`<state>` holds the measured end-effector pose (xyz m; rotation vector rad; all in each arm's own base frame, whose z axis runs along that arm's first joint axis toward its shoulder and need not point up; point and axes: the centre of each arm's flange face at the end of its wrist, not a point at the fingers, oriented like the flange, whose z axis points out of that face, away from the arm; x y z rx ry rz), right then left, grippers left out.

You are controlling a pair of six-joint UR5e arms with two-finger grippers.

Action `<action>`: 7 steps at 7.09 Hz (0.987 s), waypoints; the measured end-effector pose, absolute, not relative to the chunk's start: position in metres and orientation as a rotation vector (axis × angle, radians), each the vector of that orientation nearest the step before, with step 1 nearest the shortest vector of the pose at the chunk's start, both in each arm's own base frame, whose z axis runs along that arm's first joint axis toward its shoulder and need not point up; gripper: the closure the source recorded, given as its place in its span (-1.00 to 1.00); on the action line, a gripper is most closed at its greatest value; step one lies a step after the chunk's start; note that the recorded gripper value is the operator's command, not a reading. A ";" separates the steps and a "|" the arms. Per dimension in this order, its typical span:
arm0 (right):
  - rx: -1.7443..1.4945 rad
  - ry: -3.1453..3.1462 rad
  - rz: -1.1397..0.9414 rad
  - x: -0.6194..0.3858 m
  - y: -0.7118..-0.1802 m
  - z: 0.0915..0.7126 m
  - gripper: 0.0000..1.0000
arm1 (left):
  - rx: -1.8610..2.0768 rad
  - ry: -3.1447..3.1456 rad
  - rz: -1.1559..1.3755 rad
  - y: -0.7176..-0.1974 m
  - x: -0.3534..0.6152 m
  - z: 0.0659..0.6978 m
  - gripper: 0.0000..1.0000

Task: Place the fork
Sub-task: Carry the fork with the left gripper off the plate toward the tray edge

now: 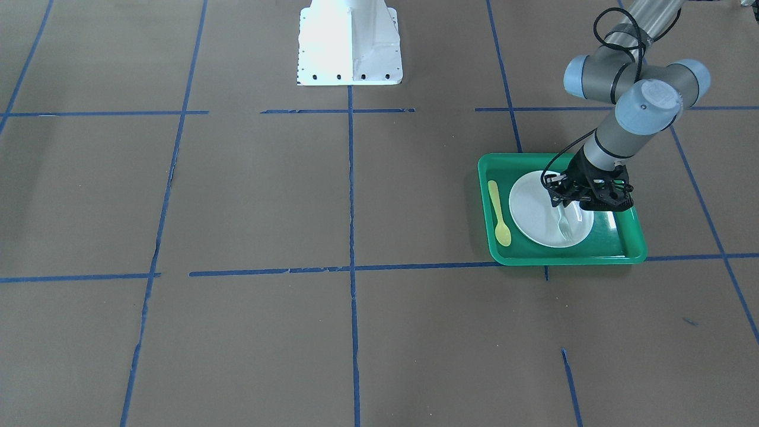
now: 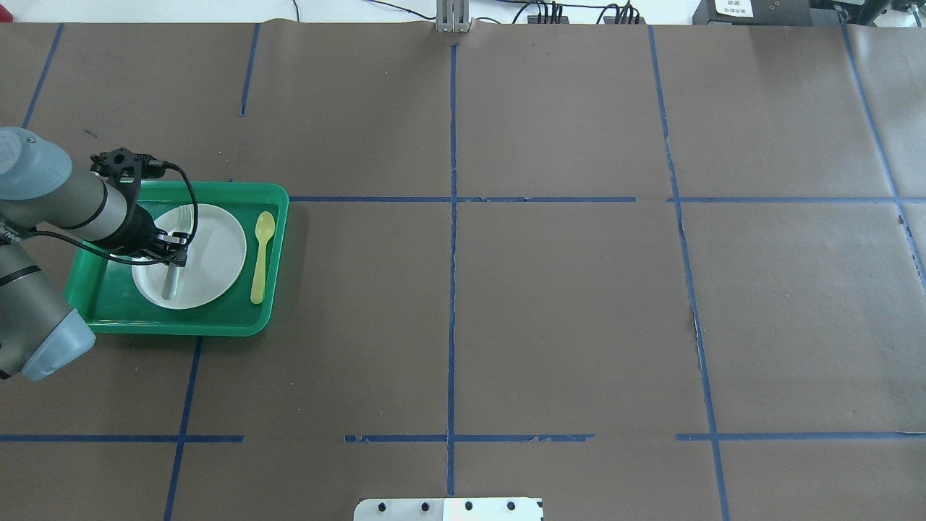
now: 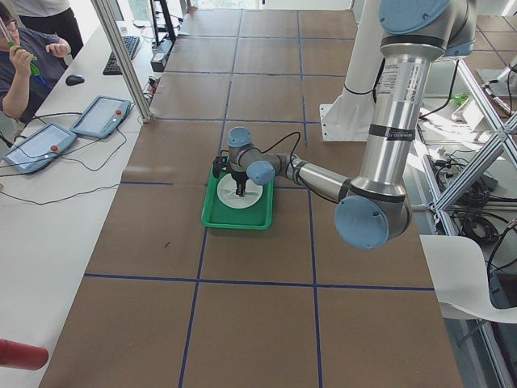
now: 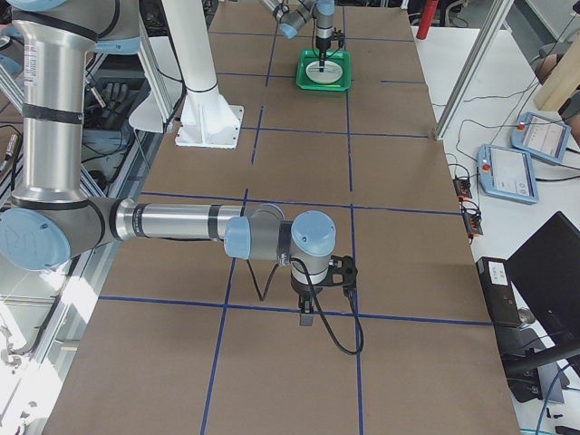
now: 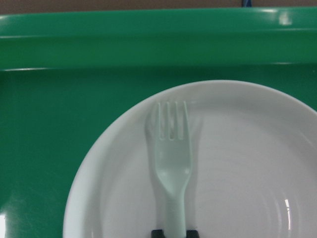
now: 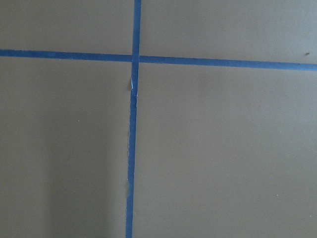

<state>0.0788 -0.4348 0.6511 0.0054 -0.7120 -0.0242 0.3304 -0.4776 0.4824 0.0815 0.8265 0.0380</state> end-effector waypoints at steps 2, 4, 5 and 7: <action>0.005 -0.712 -0.024 0.079 -0.435 0.651 -1.00 | 0.100 0.843 0.041 -0.464 0.313 0.469 1.00; 0.005 -0.712 -0.023 0.079 -0.435 0.651 -1.00 | 0.097 0.829 0.041 -0.455 0.299 0.483 1.00; 0.005 -0.712 -0.024 0.079 -0.435 0.651 -1.00 | 0.102 0.812 0.053 -0.453 0.287 0.496 1.00; 0.005 -0.712 -0.023 0.079 -0.435 0.651 -1.00 | 0.124 0.777 0.081 -0.458 0.258 0.520 1.00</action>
